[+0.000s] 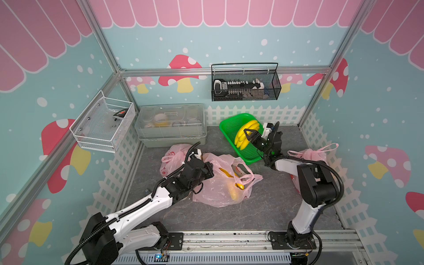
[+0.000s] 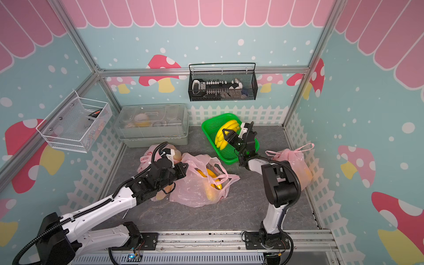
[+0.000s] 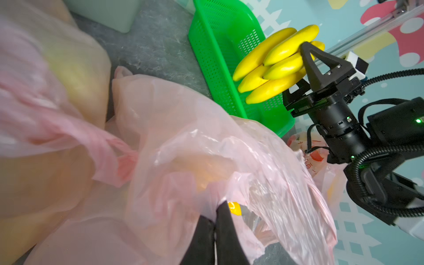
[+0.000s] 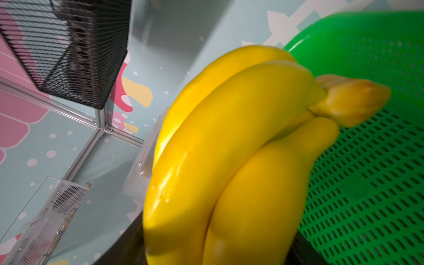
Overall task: Place the banana into a plastic bag & tie a knot
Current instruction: Pick up the banana from the basket, then place the banana into the plastic bag.
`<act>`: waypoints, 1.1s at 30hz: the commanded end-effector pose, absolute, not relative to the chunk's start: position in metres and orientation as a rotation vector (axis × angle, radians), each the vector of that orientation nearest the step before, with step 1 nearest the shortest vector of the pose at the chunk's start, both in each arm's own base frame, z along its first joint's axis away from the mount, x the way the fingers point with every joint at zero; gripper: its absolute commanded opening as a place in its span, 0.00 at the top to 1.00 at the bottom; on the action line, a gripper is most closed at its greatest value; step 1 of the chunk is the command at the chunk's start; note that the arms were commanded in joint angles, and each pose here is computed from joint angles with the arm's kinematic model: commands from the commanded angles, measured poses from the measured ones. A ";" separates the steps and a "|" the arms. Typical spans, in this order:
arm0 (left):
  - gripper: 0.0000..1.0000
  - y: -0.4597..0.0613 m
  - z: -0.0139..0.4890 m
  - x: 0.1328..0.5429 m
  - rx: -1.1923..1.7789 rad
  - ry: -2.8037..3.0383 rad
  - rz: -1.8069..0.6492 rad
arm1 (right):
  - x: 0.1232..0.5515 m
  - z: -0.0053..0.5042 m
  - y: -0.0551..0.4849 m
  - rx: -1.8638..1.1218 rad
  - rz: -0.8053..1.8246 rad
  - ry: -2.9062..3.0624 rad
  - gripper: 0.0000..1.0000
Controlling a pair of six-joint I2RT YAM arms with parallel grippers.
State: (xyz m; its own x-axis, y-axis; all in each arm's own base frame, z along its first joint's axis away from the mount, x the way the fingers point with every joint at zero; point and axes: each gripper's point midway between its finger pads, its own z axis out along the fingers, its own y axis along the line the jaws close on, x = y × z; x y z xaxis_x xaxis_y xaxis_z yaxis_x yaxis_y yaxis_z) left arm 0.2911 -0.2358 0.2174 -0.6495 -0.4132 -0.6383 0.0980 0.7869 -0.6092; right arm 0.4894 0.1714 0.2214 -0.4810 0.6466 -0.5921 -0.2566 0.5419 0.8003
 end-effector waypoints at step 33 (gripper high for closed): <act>1.00 -0.269 0.267 0.290 -0.044 2.152 -0.721 | 0.222 0.154 0.162 -0.286 0.664 2.230 0.40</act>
